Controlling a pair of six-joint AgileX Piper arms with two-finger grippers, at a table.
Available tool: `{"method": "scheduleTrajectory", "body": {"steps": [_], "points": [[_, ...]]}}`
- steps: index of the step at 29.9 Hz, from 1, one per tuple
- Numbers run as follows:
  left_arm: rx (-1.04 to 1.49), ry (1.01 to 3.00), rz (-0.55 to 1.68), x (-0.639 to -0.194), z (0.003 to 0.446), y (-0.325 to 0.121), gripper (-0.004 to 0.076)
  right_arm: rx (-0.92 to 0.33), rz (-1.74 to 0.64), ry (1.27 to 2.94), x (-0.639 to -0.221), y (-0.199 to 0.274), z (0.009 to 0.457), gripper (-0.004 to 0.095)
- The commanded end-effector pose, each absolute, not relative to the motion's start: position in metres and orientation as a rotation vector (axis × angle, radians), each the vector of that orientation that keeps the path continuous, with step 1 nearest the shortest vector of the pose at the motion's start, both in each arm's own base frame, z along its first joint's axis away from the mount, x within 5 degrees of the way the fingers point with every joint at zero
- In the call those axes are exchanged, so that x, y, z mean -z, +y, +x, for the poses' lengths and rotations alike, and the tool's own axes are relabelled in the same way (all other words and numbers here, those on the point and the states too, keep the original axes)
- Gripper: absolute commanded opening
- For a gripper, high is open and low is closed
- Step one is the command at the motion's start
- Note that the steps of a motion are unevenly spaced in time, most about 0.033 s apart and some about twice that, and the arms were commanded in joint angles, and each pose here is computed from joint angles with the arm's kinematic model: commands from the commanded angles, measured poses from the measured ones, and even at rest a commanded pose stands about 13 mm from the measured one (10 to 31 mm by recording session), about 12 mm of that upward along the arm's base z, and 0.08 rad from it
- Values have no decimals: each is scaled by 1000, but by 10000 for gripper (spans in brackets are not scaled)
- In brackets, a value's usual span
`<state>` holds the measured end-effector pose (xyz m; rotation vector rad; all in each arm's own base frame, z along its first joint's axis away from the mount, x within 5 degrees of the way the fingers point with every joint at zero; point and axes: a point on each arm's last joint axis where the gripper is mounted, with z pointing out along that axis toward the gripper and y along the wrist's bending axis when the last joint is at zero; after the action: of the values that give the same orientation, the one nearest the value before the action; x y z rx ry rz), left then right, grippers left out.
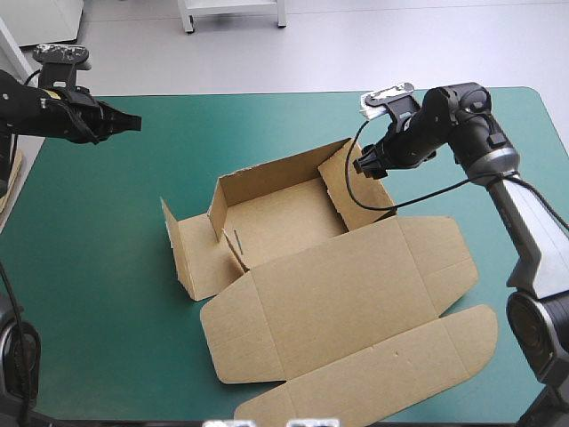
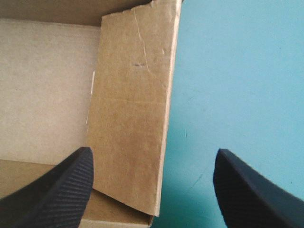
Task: Fold the box
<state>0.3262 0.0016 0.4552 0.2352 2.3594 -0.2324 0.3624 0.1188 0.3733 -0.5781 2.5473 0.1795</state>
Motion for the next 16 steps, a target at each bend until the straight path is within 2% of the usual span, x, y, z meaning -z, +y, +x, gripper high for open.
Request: {"method": "scheduleTrajectory", "body": {"steps": [1, 8, 16], "points": [[246, 2251, 225, -477, 314, -1, -8, -130, -617, 2485, -393, 121, 354, 644], [258, 2249, 227, -478, 314, -2, -8, 65, -753, 2502, -370, 146, 361, 644], [275, 2258, 237, -477, 313, -3, -8, 101, -702, 2527, -352, 152, 373, 644]]}}
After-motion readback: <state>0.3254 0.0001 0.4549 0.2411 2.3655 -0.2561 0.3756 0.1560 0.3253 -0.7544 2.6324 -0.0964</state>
